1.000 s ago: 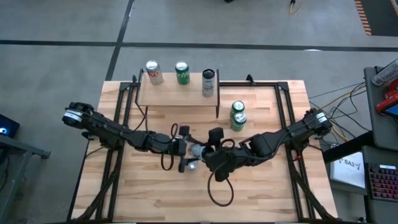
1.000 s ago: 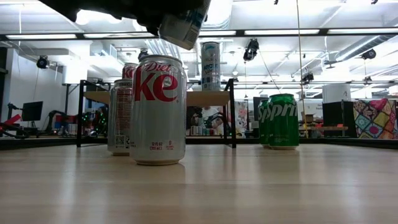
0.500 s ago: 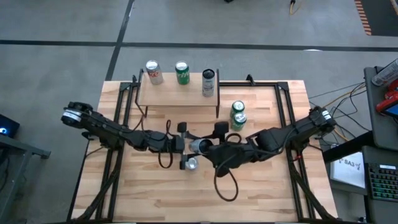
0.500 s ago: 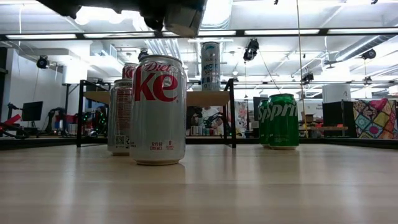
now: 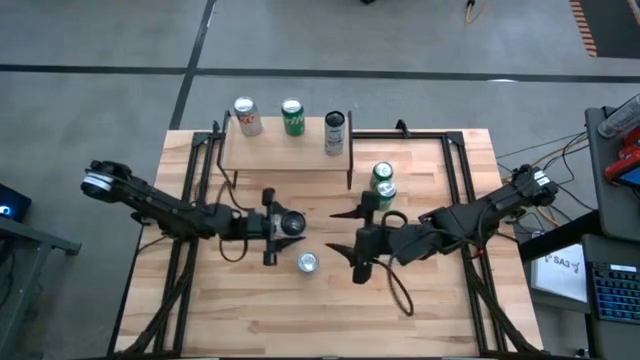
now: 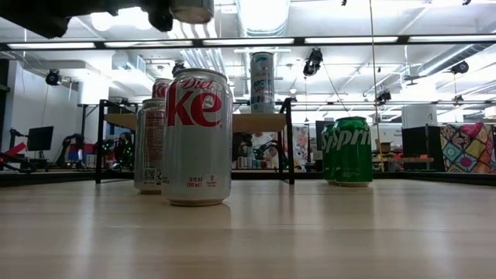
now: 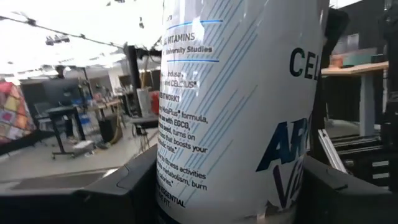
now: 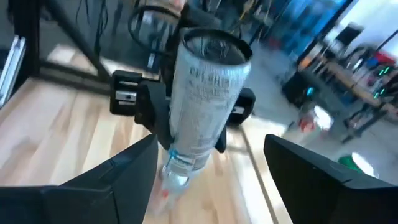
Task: Place canned beverage on shelf
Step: Put the white-blue soda can aligned with the other white-blue soda cans on the shelf
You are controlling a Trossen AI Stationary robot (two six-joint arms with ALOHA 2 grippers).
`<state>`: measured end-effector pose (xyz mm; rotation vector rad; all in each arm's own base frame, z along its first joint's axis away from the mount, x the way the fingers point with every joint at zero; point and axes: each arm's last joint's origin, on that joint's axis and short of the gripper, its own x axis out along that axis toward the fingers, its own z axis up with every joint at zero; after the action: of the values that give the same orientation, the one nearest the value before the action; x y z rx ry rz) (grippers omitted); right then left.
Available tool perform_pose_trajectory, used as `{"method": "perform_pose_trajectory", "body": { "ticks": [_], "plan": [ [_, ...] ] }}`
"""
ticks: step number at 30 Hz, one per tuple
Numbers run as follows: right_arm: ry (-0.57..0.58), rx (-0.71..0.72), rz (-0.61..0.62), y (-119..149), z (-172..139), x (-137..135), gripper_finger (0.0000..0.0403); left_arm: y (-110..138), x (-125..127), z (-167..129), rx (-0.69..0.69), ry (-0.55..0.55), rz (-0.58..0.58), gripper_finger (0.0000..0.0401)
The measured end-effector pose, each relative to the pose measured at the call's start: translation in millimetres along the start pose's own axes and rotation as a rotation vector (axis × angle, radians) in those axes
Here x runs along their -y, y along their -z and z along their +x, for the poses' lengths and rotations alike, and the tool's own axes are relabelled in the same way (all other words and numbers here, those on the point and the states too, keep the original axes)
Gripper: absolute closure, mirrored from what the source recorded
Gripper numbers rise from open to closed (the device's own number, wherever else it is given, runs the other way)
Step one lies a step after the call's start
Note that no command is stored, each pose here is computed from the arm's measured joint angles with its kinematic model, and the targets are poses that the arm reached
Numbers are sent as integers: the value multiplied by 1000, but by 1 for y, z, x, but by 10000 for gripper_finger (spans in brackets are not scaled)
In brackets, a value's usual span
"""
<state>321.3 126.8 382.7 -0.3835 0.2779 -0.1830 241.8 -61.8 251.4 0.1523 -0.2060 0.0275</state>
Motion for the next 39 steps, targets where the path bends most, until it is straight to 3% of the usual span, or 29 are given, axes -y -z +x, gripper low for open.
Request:
{"method": "perform_pose_trajectory", "body": {
  "ticks": [5,11,19,25,33,39],
  "plan": [
    [153,149,73,30,21,-3,131,-5,-5,-8,15,-32,41,168],
    [127,297,141,60,51,-3,130,-5,-11,-9,-6,-154,87,168],
    [152,332,237,57,71,13,89,0,-15,-6,-51,-247,114,168],
    [74,382,240,50,84,24,61,2,-16,-5,-63,-272,115,168],
    [94,385,231,45,102,28,64,5,-15,-5,-70,-273,93,167],
    [117,375,229,43,106,28,127,3,-15,-5,-59,-274,81,76]
  ]
}}
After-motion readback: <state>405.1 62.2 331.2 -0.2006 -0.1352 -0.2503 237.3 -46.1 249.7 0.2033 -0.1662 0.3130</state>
